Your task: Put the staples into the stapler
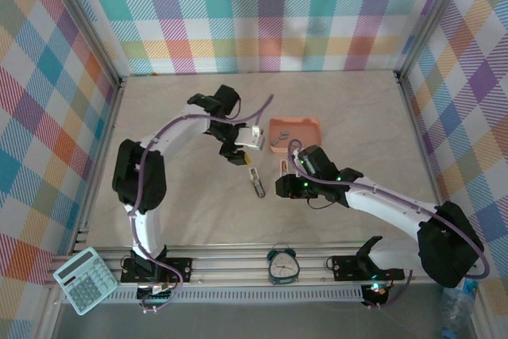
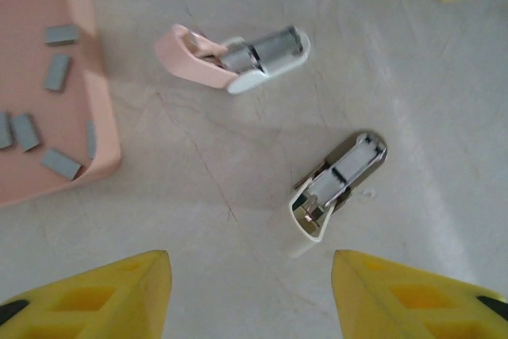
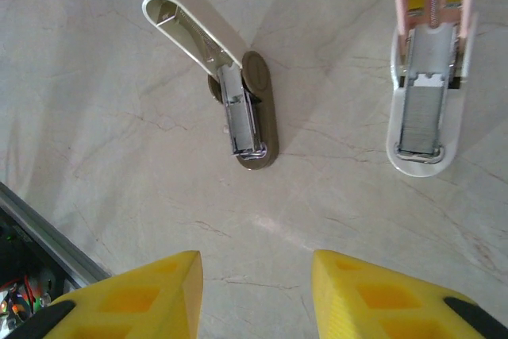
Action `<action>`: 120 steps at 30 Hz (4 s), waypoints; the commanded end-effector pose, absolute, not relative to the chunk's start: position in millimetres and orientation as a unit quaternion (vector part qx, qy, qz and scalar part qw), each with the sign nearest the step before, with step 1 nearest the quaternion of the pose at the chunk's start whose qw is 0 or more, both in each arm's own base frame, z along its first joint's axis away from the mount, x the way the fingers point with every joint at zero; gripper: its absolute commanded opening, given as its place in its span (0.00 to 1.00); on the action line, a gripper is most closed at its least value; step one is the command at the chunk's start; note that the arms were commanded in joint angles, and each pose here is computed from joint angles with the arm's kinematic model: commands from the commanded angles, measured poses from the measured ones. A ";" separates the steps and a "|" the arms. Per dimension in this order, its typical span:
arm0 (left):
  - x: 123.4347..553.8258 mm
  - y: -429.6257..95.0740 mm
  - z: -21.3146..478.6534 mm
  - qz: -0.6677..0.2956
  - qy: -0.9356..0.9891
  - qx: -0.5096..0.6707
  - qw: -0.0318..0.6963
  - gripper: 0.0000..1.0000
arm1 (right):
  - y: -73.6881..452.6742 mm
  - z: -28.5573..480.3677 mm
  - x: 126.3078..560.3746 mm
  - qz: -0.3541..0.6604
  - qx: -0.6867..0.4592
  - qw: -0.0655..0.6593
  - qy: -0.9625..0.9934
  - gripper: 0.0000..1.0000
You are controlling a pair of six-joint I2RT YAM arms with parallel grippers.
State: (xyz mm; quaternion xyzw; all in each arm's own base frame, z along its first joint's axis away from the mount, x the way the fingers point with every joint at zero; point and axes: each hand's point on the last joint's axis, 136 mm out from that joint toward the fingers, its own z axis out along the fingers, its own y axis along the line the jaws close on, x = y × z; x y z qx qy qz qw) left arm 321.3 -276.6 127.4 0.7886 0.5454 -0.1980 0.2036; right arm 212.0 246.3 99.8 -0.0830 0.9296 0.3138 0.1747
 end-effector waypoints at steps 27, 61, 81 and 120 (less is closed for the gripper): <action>286.5 -276.6 69.4 -0.143 0.391 0.904 0.103 0.48 | 231.4 105.4 209.7 0.344 -0.096 0.213 0.909 0.41; 275.0 -265.1 85.6 -0.165 0.548 0.811 0.116 0.53 | 263.3 88.1 220.0 0.366 -0.041 0.100 0.924 0.42; 280.0 -244.5 95.9 -0.185 0.557 0.789 0.183 0.56 | 256.9 100.6 229.5 0.345 -0.022 0.099 0.933 0.41; 282.5 -247.1 76.8 -0.201 0.553 0.795 0.149 0.23 | 290.4 69.5 239.6 0.348 -0.024 0.051 0.936 0.37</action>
